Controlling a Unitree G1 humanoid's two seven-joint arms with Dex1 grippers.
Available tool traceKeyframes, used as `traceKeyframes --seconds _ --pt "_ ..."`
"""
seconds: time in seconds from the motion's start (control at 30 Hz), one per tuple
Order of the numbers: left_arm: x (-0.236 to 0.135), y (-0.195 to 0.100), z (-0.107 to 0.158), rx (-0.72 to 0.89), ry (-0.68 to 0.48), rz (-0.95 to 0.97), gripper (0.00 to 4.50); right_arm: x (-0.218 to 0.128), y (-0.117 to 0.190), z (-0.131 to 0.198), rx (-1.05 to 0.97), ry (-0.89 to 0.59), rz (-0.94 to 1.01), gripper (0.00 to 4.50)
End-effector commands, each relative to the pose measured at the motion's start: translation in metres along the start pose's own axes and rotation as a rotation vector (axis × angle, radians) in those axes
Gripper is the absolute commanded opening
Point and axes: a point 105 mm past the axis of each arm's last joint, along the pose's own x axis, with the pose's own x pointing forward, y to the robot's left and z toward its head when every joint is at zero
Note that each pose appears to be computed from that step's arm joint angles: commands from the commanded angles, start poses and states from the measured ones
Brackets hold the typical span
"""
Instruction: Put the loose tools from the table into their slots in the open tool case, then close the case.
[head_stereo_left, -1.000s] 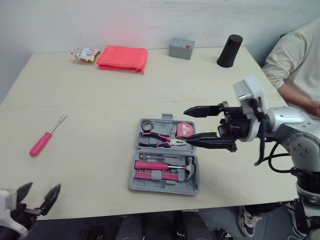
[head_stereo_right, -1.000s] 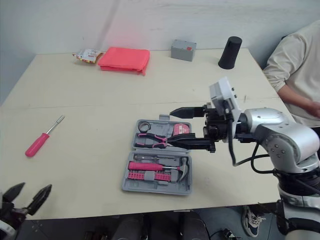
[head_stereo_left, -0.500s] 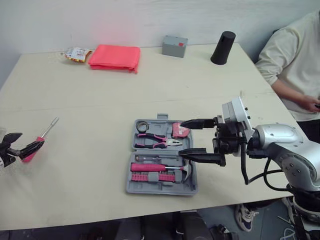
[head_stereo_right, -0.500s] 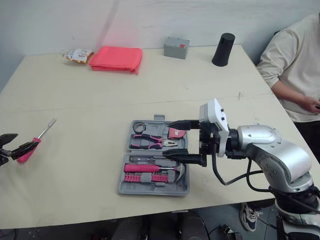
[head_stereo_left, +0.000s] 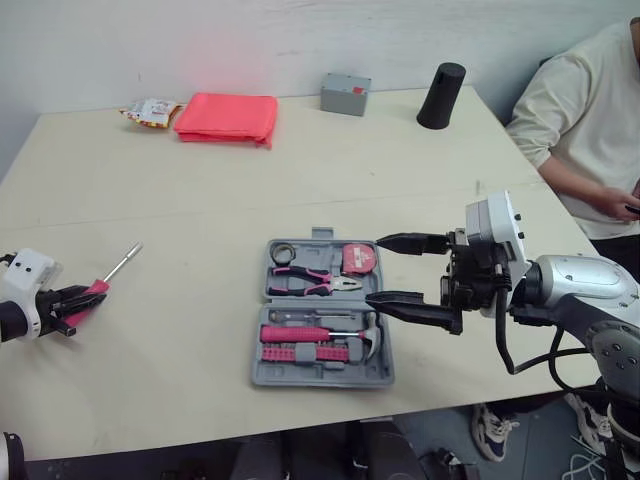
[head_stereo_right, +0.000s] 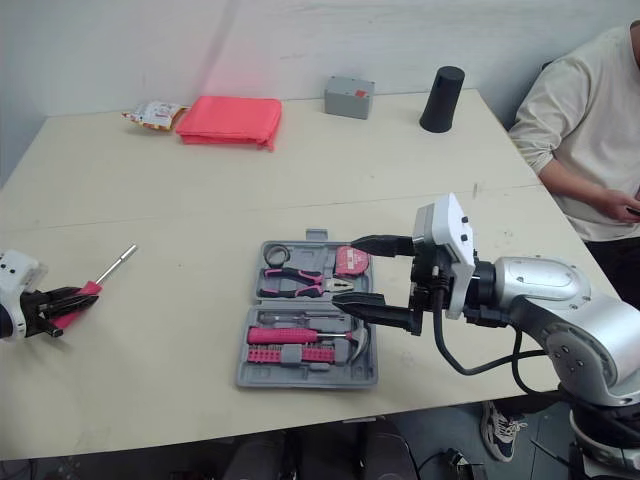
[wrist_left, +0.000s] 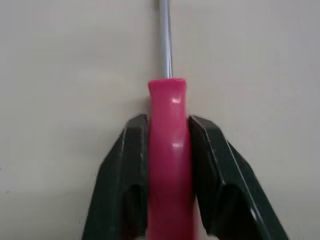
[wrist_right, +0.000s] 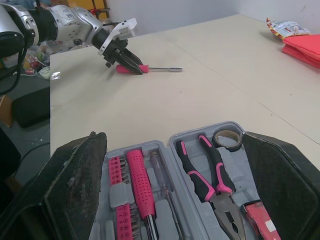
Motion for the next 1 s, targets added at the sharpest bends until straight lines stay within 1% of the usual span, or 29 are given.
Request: traceKeyframes --seconds 0.03,0.1,0.17,0.2,0.27,0.37,0.47,0.57,0.63,0.7,0.8,0.87,0.93,1.0 --pt "-0.007 -0.018 0.044 0.175 -0.082 -0.082 0.54 -0.005 0.004 0.011 -0.048 -0.012 -0.002 4.5" --pt "-0.002 -0.059 0.068 0.288 -0.1 -0.245 0.54 -0.005 0.008 0.009 -0.044 0.007 0.014 4.5" --pt "0.0 -0.096 0.08 0.352 -0.1 -0.386 0.54 -0.005 0.014 0.005 -0.041 0.036 0.04 4.5" --pt "0.0 -0.108 0.083 0.371 -0.095 -0.428 0.54 -0.006 0.016 0.003 -0.04 0.049 0.052 4.5" --pt "0.005 -0.164 0.097 0.474 -0.08 -0.619 0.54 -0.008 0.026 -0.006 -0.012 0.083 0.074 4.5" --pt "0.007 -0.221 0.109 0.515 -0.055 -0.802 0.54 -0.009 0.032 -0.013 -0.003 0.118 0.063 4.5" --pt "0.003 -0.264 0.109 0.598 0.008 -0.962 0.54 -0.009 0.039 -0.02 -0.001 0.156 0.054 4.5" --pt "0.001 -0.295 0.1 0.662 0.084 -1.08 0.54 -0.014 0.052 -0.032 0.022 0.218 0.083 4.5" --pt "0.008 -0.307 0.094 0.664 0.14 -1.079 0.54 -0.016 0.057 -0.042 0.029 0.266 0.084 4.5" --pt "0.014 -0.311 0.086 0.679 0.188 -1.048 0.54 -0.017 0.058 -0.046 0.041 0.279 0.068 4.5" --pt "0.017 -0.316 0.075 0.722 0.201 -1.05 0.54 -0.017 0.061 -0.046 0.075 0.263 0.053 4.5" --pt "0.02 -0.316 0.073 0.725 0.201 -1.033 0.54 -0.018 0.062 -0.046 0.084 0.264 0.049 4.5" --pt "0.025 -0.316 0.074 0.738 0.188 -1.01 0.54 -0.019 0.062 -0.047 0.091 0.266 0.042 4.5" --pt "0.026 -0.32 0.073 0.784 0.16 -1.027 0.54 -0.02 0.059 -0.047 0.1 0.259 0.019 4.5"
